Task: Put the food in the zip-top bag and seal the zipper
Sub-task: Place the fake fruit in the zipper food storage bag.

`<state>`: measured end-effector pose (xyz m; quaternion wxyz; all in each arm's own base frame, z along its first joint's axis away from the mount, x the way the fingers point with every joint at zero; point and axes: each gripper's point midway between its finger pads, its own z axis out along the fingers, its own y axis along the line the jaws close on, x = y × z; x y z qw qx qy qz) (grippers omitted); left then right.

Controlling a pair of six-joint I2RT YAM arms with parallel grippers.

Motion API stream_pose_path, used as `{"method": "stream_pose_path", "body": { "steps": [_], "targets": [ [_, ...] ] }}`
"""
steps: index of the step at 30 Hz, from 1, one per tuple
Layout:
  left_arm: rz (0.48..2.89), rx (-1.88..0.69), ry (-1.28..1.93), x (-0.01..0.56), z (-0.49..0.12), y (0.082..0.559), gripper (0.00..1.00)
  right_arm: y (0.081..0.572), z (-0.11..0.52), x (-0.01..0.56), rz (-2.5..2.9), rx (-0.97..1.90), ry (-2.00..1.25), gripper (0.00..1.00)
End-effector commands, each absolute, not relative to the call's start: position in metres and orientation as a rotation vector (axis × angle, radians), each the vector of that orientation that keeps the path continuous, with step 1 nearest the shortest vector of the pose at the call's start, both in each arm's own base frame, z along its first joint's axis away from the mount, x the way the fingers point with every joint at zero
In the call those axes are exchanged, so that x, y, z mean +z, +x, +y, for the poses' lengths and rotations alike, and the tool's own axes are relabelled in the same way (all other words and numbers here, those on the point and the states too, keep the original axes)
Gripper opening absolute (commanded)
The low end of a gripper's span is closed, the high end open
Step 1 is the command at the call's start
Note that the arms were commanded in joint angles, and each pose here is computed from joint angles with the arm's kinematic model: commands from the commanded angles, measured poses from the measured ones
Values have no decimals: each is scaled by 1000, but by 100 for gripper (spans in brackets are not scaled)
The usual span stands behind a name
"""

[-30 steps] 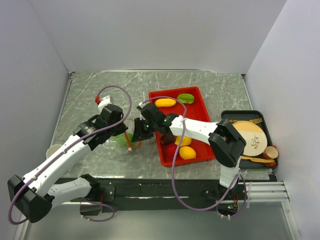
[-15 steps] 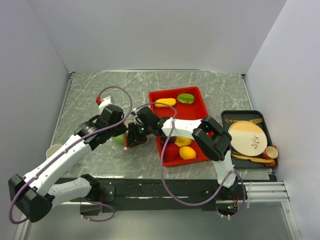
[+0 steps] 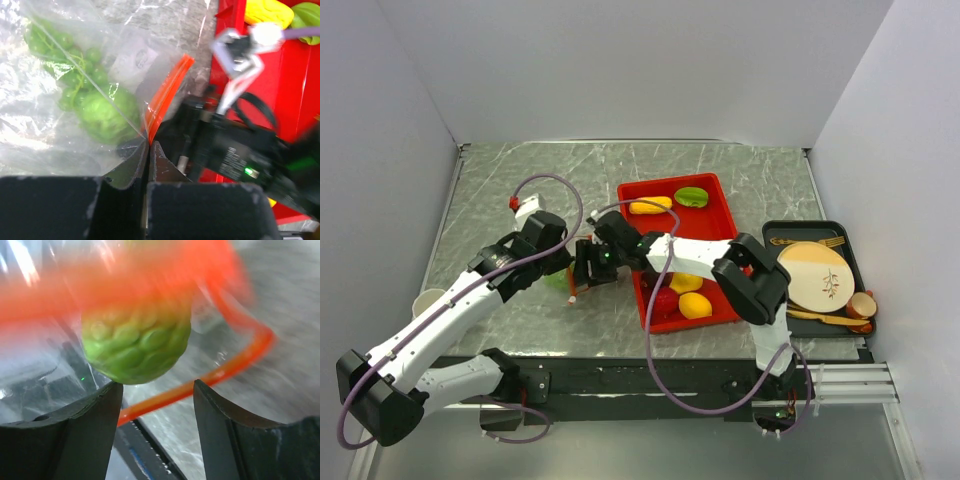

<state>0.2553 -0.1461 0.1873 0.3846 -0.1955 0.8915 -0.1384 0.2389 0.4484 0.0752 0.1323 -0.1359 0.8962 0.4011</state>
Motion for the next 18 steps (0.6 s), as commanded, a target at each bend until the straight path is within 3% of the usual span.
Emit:
{"method": "stream_pose_path", "body": {
  "steps": [1, 10, 18],
  "targets": [
    [2211, -344, -566, 198, -137, 259, 4, 259, 430, 101, 2520, 1034, -313, 66],
    [2176, -371, -588, 207, -133, 259, 5, 259, 421, 86, 2603, 994, -181, 66],
    [2159, -375, -592, 212, -131, 259, 6, 256, 427, 123, 2463, 1167, -181, 63]
  ]
}}
